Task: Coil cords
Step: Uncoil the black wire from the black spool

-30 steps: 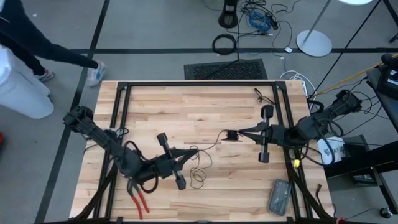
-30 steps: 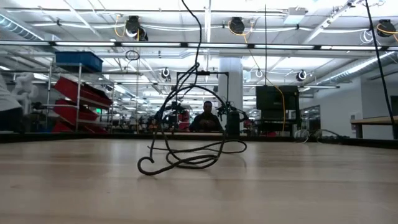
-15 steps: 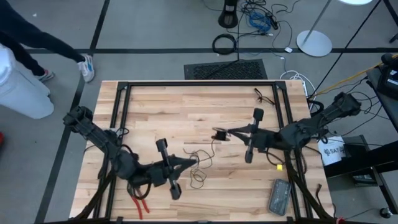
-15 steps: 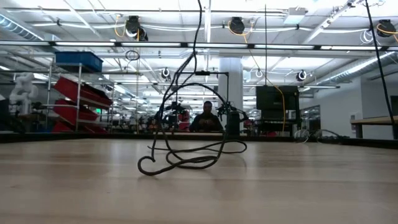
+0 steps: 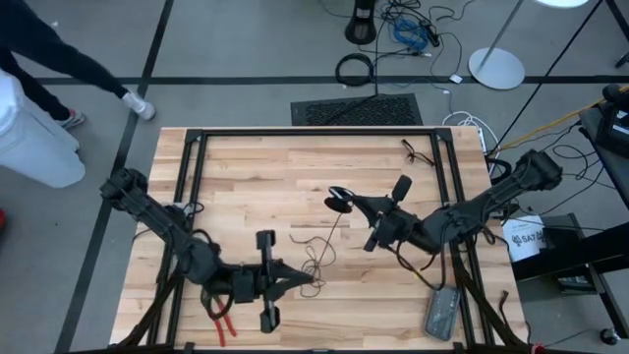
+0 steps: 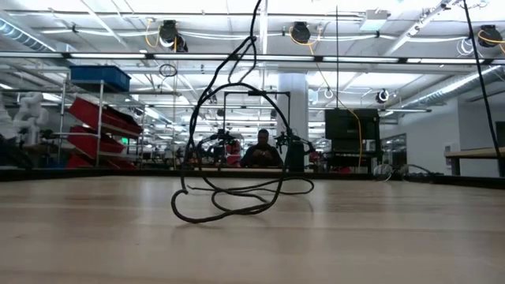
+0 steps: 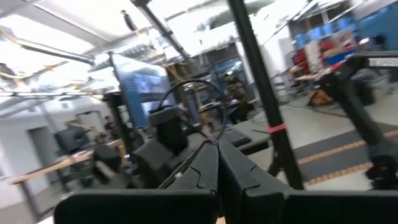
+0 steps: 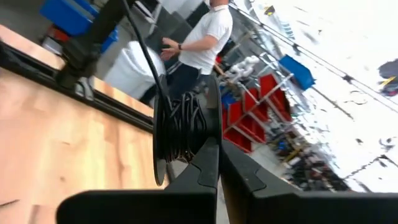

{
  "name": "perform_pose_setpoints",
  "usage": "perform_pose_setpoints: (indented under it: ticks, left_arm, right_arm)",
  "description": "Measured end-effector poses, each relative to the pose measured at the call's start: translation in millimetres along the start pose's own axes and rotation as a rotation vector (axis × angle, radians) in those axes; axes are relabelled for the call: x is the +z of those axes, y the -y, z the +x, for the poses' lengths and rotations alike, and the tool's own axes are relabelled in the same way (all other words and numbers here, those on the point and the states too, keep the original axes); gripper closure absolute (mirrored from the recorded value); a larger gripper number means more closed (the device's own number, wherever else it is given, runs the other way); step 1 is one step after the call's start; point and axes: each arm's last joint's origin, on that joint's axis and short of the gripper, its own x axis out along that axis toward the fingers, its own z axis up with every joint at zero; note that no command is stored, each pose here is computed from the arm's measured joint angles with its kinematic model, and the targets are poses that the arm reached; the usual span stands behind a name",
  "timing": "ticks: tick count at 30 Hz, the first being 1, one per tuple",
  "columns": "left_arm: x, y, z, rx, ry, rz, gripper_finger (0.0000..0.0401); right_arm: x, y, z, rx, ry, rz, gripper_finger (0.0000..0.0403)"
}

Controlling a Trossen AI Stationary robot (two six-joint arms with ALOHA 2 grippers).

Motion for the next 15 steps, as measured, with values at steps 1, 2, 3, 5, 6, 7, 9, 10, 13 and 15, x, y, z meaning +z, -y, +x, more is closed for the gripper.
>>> perform_pose_setpoints:
  ticks: [1,2,3,5,6,7,9,10,13,15]
  left_arm:
    - [-3,1,2,-0.020,0.001,-0.006,0.0400]
    - [-7,2,4,-0.036,-0.003,-0.010,0.0400]
    - [-11,3,7,-0.052,-0.004,-0.017,0.0400]
    - [-21,5,12,-0.073,-0.011,-0.013,0.0400]
    - [-27,7,15,-0.081,-0.020,-0.004,0.0400]
    - [-33,9,18,-0.085,-0.030,0.006,0.0400]
    - [-45,10,24,-0.084,-0.056,0.024,0.0400]
    - [-52,10,27,-0.080,-0.069,0.032,0.0400]
    - [-68,8,35,-0.064,-0.105,0.055,0.0400]
    - [-79,6,40,-0.053,-0.130,0.051,0.0400]
  right_arm:
    - [1,-1,1,-0.011,-0.002,-0.008,0.0403]
    - [1,-2,2,-0.026,-0.006,-0.013,0.0403]
    - [2,-3,3,-0.040,-0.009,-0.017,0.0403]
    - [4,-4,3,-0.066,-0.018,-0.026,0.0403]
    - [5,-4,2,-0.076,-0.021,-0.032,0.0403]
    - [6,-4,2,-0.087,-0.023,-0.032,0.0403]
    - [9,-3,-1,-0.101,-0.020,-0.029,0.0403]
    - [10,-3,-3,-0.107,-0.018,-0.024,0.0403]
    - [14,0,-8,-0.110,0.007,0.005,0.0403]
    - [17,3,-12,-0.113,0.025,0.035,0.0403]
